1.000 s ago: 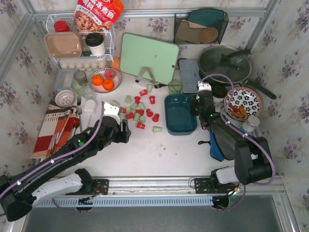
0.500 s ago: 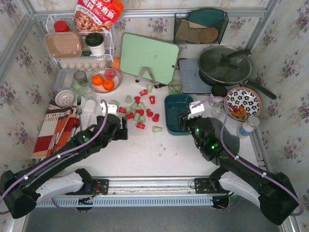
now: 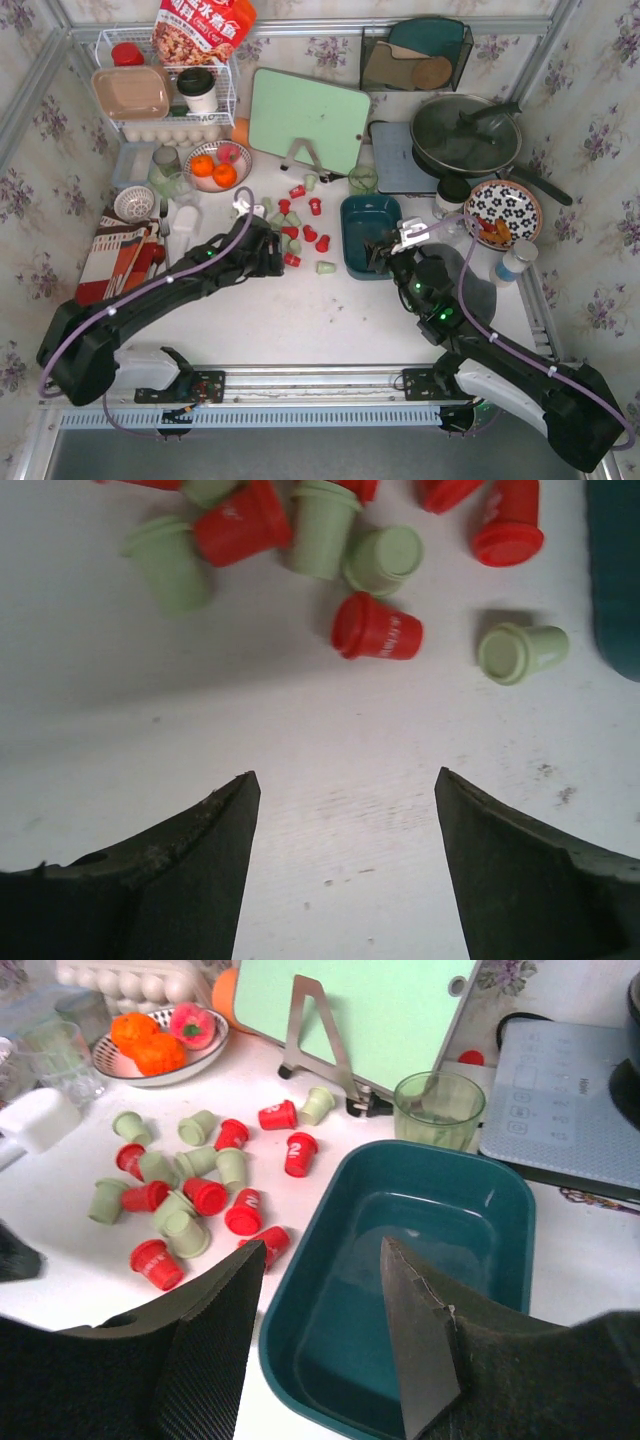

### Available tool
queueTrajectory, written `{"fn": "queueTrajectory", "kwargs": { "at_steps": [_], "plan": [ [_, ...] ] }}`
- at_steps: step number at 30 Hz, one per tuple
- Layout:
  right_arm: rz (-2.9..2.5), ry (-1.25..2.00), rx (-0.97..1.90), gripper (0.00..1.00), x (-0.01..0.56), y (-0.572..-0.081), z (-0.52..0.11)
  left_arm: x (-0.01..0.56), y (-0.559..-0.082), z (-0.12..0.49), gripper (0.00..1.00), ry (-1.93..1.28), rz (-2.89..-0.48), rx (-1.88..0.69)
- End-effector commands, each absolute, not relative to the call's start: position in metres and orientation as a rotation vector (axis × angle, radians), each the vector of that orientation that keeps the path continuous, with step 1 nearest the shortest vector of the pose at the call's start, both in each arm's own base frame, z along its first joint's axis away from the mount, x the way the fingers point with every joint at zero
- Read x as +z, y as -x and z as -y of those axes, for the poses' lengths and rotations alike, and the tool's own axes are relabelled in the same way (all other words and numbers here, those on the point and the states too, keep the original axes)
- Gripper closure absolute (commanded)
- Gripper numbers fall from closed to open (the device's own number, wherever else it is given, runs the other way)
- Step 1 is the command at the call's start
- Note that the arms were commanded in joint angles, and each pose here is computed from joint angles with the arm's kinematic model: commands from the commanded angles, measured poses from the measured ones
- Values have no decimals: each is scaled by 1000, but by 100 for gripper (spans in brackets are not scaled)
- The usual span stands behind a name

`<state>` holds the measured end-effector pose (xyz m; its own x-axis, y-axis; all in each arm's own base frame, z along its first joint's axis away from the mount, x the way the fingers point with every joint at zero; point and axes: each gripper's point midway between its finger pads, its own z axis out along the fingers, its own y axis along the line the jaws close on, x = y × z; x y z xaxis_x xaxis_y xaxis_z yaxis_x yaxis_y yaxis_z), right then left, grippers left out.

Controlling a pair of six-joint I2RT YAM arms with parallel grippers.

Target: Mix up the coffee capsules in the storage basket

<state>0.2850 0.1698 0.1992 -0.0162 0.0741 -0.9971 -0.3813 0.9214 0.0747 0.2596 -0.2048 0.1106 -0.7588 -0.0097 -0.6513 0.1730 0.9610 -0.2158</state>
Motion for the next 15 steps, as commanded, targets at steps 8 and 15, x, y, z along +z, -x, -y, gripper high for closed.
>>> {"fn": "queueTrajectory", "kwargs": {
  "at_steps": [8, 15],
  "plan": [
    [-1521, 217, 444, 42, 212, -281, -176, 82, -275, 257, 27, -180, -2477, -345],
    [-1522, 239, 465, 42, 211, -280, -181, 70, -299, 259, 26, -255, -2451, -212]
  ]
}}
